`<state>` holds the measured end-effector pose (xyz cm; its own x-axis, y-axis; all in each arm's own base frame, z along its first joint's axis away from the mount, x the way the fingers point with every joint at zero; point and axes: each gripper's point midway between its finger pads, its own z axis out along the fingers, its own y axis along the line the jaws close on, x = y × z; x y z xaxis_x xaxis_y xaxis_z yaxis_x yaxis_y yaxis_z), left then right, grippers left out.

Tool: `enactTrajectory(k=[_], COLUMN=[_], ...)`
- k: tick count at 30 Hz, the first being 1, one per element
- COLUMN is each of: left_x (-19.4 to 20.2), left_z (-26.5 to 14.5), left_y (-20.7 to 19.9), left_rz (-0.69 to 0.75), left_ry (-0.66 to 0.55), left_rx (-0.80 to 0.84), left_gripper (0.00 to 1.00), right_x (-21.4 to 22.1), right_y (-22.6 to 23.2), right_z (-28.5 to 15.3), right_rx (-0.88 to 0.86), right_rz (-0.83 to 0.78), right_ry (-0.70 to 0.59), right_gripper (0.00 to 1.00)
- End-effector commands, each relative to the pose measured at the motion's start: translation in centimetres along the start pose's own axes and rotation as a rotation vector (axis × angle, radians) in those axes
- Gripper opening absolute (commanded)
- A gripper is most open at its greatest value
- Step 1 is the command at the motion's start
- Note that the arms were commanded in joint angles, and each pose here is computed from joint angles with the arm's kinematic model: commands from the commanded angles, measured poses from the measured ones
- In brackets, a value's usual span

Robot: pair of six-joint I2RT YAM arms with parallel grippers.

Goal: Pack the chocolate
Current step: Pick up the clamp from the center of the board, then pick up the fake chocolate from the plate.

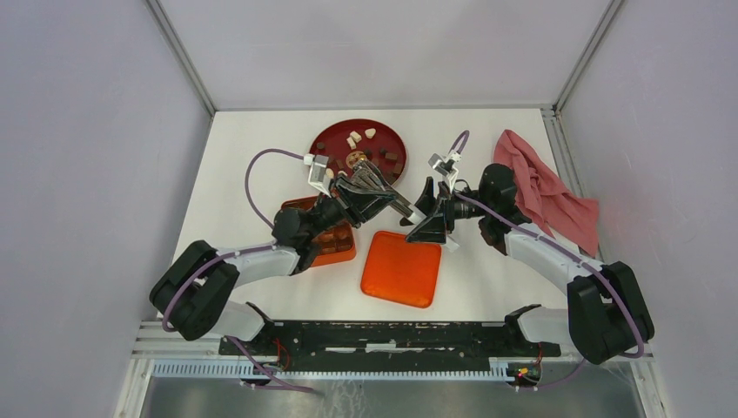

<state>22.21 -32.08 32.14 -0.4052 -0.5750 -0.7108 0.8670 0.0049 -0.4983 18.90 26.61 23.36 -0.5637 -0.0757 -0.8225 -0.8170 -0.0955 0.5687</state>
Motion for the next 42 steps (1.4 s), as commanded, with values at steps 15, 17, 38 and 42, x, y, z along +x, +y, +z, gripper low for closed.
enactTrajectory(k=[15, 17, 38, 42], left_x=[-4.9, -4.8, -2.8, -2.8], left_z=[-0.7, -0.7, 0.5, 0.4], left_y=[-3.5, -3.4, -3.9, -3.9], left_rz=[0.042, 0.044, 0.002, 0.001], left_ry=[-0.17, -0.166, -0.114, -0.117], left_rx=[0.133, 0.137, 0.184, 0.181], left_gripper=[0.02, 0.02, 0.02, 0.02], right_x=[-0.8, -0.8, -1.8, -1.8], right_y=[0.9, 0.8, 0.9, 0.9], right_z=[0.1, 0.1, 0.3, 0.3], right_rx=[-0.034, -0.033, -0.038, -0.037], right_rz=[-0.057, -0.053, -0.038, -0.036], right_ry=[0.018, 0.017, -0.004, -0.005], right_gripper=[0.71, 0.71, 0.58, 0.5])
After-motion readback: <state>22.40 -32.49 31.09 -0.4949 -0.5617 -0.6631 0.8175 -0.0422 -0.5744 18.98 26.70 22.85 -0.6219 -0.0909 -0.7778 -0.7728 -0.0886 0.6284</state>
